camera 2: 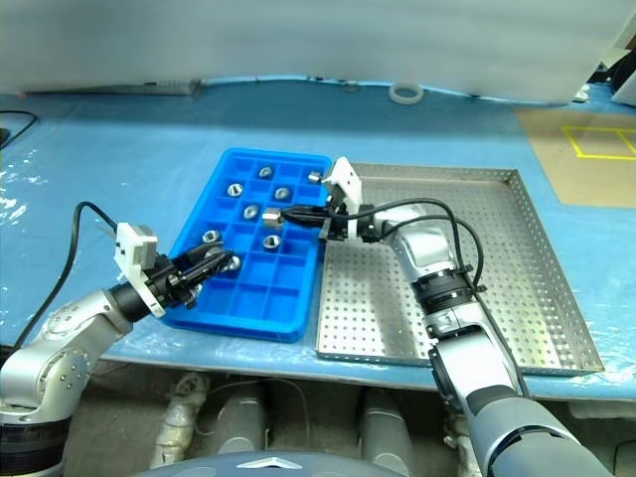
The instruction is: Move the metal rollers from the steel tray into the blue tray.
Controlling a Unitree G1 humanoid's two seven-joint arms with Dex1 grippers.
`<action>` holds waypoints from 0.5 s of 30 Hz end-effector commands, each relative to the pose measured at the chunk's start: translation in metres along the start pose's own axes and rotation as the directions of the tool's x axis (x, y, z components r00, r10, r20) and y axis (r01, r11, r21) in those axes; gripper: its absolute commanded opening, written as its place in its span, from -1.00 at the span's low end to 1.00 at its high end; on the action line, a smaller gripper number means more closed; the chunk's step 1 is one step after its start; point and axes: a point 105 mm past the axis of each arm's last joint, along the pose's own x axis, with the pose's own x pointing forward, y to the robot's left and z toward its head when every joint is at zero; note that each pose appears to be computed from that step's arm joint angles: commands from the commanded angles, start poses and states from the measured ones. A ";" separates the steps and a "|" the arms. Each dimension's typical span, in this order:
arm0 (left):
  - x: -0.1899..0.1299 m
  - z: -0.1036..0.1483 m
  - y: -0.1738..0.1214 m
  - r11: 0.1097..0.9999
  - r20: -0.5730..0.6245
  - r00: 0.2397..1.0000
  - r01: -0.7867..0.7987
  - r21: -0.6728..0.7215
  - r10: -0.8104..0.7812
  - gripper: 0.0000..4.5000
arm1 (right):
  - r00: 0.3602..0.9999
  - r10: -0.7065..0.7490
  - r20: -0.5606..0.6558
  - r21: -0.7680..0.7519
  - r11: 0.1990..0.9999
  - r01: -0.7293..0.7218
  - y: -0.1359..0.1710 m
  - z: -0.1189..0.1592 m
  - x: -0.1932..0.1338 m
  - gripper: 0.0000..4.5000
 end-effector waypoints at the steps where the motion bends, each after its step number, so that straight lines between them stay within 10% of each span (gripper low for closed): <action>1: 0.005 0.007 -0.011 0.998 0.048 0.999 -0.002 0.059 -0.001 -0.39 | 0.999 0.036 0.034 -0.047 0.998 -0.034 0.002 0.015 0.005 -1.00; 15: 0.018 -0.045 -0.022 0.989 -0.151 0.988 0.065 0.137 -0.044 -0.24 | 0.999 -0.033 0.020 -0.036 0.999 0.034 -0.008 0.008 0.000 -1.00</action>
